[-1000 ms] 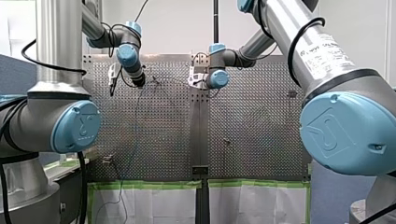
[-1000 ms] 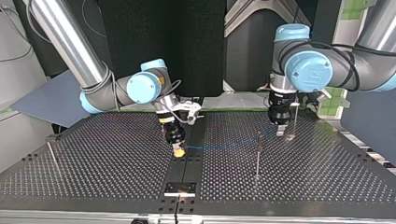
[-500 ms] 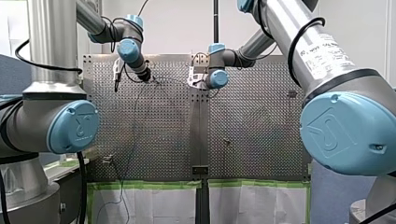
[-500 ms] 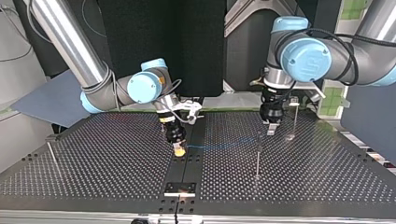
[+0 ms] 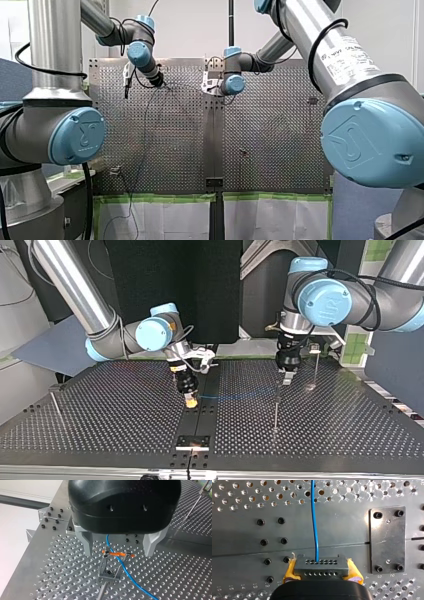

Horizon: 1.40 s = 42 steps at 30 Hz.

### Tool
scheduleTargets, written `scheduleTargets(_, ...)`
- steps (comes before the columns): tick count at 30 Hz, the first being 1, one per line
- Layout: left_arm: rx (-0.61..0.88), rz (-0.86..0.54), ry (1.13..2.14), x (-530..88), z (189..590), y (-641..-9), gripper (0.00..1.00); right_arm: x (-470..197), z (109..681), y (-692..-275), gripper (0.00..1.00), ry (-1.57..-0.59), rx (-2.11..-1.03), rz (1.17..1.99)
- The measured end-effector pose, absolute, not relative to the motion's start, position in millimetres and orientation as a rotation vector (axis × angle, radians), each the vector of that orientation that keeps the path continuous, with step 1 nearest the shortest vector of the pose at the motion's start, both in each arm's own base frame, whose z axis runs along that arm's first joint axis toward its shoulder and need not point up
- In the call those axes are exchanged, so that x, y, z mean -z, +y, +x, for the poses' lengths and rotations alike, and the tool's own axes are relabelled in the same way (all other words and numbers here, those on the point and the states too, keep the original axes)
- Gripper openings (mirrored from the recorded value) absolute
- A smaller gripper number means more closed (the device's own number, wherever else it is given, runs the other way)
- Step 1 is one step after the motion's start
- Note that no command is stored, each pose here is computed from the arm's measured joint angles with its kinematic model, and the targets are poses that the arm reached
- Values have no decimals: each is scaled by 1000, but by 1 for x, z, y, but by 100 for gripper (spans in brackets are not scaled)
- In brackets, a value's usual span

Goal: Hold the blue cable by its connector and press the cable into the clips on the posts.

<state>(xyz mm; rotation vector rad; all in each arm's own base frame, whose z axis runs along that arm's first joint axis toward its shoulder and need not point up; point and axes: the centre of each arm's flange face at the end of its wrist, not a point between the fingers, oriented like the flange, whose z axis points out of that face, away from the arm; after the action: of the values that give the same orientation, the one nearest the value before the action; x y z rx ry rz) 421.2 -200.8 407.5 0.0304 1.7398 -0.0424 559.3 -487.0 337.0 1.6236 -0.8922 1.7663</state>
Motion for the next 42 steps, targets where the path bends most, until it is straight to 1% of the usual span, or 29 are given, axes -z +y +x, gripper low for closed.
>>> scheduleTargets(22, 43, 40, 1739, -408, 421, -202, 100, -336, 557, -489, 0, -898, -1759, 1629)
scheduleTargets(31, 25, 119, 1723, -409, 418, -211, 100, -336, 554, -492, 0, -902, -1754, 1627)
scheduleTargets(36, 37, 187, 1695, -412, 413, -228, 100, -336, 553, -493, 0, -901, -1751, 1626)
scheduleTargets(42, 64, 168, 1617, -432, 413, -248, 100, -336, 552, -493, 0, -905, -1750, 1627)
